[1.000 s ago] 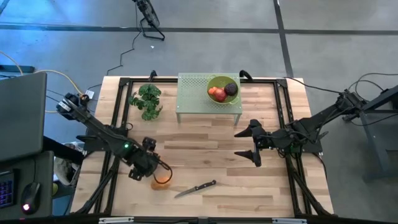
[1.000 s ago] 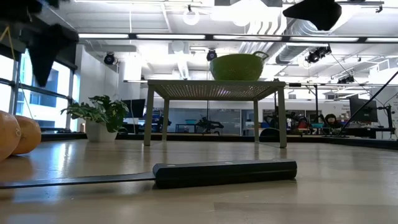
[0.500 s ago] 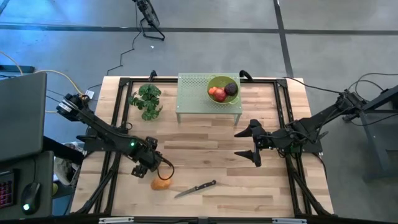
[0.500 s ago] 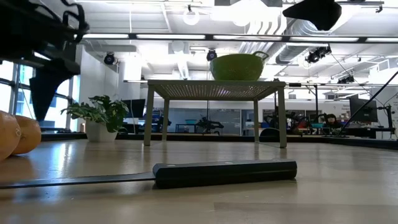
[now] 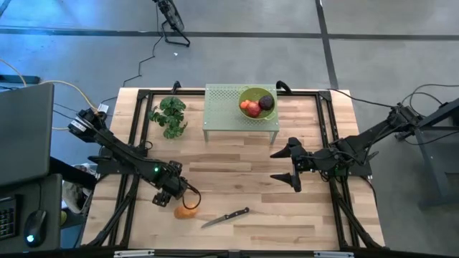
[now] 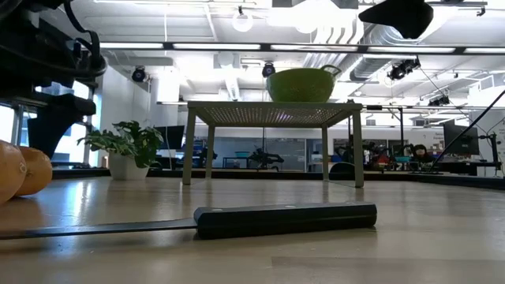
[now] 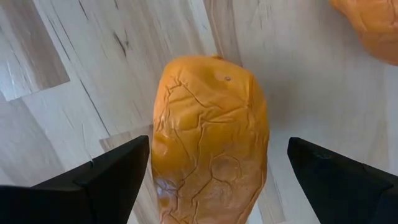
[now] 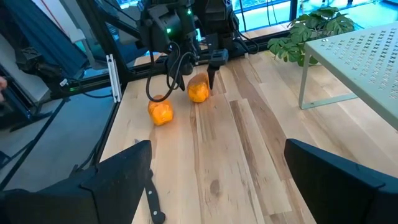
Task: Pick & Place Fruit
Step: Put the top mango into the strainer bowl on the shelf
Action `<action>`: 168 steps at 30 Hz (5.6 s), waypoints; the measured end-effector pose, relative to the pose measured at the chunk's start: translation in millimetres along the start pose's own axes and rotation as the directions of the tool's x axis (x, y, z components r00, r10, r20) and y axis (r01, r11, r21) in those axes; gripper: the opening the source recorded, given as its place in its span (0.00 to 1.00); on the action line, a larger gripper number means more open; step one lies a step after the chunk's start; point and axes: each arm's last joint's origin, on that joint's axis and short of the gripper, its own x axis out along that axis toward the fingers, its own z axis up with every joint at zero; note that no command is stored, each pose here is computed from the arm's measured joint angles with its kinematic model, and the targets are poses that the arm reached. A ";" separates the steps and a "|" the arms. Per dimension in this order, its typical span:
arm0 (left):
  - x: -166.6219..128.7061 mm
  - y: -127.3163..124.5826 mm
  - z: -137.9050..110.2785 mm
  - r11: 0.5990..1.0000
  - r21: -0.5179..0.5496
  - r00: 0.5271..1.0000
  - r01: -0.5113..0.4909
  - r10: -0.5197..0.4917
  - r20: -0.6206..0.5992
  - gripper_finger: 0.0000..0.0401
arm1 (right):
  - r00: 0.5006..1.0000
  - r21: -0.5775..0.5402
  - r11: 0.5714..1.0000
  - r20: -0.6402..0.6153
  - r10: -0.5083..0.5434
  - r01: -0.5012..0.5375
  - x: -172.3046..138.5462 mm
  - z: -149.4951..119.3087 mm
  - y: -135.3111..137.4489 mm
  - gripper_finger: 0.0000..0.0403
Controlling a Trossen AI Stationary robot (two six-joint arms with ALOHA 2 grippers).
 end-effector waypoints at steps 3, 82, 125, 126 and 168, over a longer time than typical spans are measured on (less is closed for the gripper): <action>0.0 0.0 0.0 1.000 0.000 1.000 -0.001 0.001 0.000 0.93 | 1.000 0.000 1.000 0.000 0.000 0.000 0.0 0.0 0.0 0.90; -63.4 24.3 73.0 0.871 -0.266 0.820 -0.412 0.482 0.309 0.55 | 0.999 -0.019 1.000 -0.040 -0.018 0.018 -0.1 -4.1 -1.9 0.90; -133.0 144.8 129.7 0.844 -0.443 0.274 -0.302 0.522 0.808 0.56 | 0.913 -0.159 0.912 0.225 -0.341 0.379 33.8 10.1 -11.7 0.90; -135.1 144.7 130.4 0.845 -0.446 0.253 -0.294 0.519 0.817 0.56 | 0.914 -0.159 0.912 0.223 -0.339 0.377 34.1 10.4 -12.5 0.90; -127.0 153.0 155.1 0.818 -0.568 -0.029 -0.088 0.568 0.822 0.56 | 0.783 -0.182 0.837 0.495 -0.376 0.516 86.0 27.9 -31.5 0.79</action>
